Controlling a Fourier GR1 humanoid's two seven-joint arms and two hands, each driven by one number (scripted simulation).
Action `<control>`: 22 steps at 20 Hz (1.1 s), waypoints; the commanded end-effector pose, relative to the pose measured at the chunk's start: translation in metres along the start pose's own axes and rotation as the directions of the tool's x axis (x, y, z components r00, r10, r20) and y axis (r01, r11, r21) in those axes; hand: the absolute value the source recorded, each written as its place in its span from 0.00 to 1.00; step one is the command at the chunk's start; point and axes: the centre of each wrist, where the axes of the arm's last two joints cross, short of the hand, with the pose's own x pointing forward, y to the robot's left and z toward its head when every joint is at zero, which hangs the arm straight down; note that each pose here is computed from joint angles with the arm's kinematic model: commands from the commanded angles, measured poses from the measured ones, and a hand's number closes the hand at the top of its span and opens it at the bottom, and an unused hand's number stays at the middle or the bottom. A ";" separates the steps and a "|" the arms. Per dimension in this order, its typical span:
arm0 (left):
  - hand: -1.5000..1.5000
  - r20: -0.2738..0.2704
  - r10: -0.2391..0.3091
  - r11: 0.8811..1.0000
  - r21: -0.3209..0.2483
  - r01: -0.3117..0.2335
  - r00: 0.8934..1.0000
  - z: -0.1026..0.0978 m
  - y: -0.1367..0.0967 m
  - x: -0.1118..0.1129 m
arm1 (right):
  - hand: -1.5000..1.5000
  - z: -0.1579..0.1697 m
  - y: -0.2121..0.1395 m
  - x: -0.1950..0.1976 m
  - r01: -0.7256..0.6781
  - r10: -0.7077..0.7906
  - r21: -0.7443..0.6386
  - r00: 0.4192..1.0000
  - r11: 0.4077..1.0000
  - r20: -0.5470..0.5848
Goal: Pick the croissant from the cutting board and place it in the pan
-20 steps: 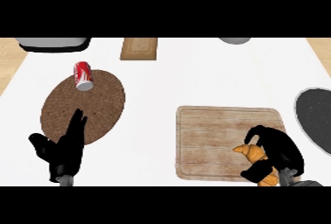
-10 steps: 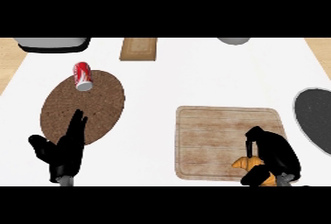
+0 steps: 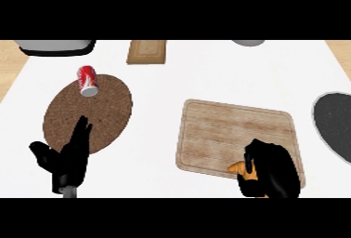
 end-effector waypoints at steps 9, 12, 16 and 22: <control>0.50 -0.052 -0.011 1.000 0.004 0.011 0.999 0.003 0.007 -0.016 | 1.00 0.058 -0.089 0.006 0.111 -0.167 -0.520 0.984 0.847 -0.062; 0.50 -0.048 0.013 1.000 0.003 -0.013 0.999 0.001 0.003 -0.008 | 1.00 0.044 -0.103 -0.014 0.129 -0.199 -0.523 0.977 0.843 -0.080; 0.50 -0.048 -0.019 1.000 -0.010 0.019 0.999 -0.005 -0.003 -0.015 | 1.00 0.026 -0.104 -0.028 0.145 -0.246 -0.521 0.960 0.841 -0.130; 0.50 -0.054 0.019 1.000 -0.010 -0.020 0.998 -0.003 -0.010 -0.004 | 1.00 -0.011 -0.138 -0.081 0.214 -0.338 -0.579 0.934 0.787 -0.114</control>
